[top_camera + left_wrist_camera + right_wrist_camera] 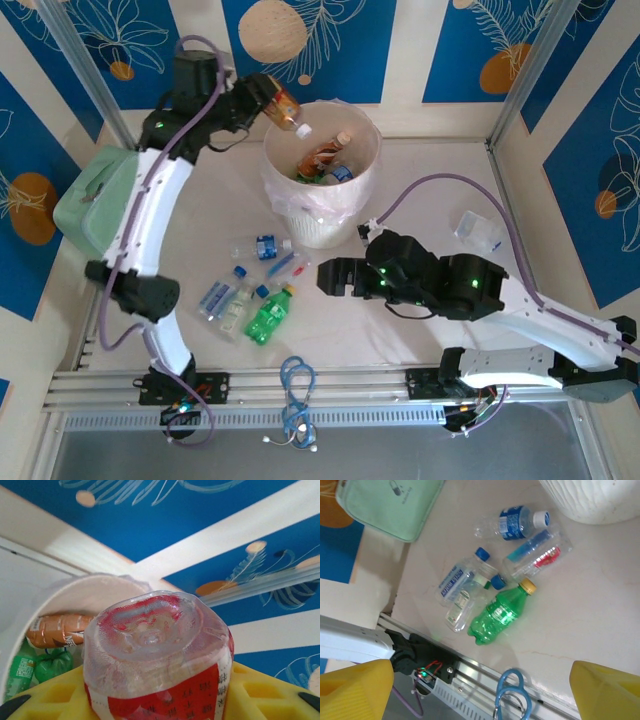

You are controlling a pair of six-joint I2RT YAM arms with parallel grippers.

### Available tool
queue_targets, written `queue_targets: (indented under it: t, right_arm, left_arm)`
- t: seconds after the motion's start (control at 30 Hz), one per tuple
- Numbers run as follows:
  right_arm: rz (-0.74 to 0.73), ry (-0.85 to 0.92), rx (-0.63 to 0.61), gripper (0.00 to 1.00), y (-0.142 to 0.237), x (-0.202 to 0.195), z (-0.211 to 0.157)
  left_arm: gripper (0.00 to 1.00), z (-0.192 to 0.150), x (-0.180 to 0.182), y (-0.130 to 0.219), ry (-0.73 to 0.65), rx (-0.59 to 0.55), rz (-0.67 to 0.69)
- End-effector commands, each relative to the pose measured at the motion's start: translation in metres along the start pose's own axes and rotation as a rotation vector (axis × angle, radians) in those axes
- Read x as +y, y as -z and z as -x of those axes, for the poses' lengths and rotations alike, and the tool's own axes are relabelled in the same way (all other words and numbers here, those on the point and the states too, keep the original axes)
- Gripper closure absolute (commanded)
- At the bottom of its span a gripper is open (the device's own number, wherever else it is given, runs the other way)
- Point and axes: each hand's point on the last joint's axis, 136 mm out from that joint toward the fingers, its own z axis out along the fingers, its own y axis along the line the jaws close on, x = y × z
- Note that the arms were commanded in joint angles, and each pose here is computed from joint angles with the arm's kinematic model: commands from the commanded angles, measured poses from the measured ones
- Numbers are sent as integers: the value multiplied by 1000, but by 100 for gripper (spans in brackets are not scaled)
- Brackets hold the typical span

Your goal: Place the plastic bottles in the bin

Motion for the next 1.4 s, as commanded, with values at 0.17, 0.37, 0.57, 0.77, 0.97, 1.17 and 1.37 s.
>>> queue_targets:
  t: [0.17, 0.37, 0.57, 0.77, 0.97, 1.17, 1.37]
  right_arm:
    - [-76, -23, 16, 9, -8, -16, -12]
    - [-91, -20, 18, 9, -6, -20, -12]
    - [-94, -5, 23, 9, -9, -16, -11]
    - [-101, 5, 24, 8, -14, -15, -11]
    - [-117, 22, 47, 8, -26, -14, -12]
    - [-115, 32, 59, 8, -34, -10, -12]
    - [-115, 17, 67, 7, -40, -13, -15]
  left_arm:
    - [46, -32, 31, -47, -23, 117, 122]
    - [23, -38, 27, -40, -70, 129, 126]
    - [20, -32, 23, -2, -157, 78, 158]
    - [15, -31, 73, 72, -216, -46, 316]
    - [14, -70, 163, 141, -187, -56, 494]
    - [13, -144, 254, 174, -211, 114, 702]
    - [10, -200, 315, 188, -202, 263, 810]
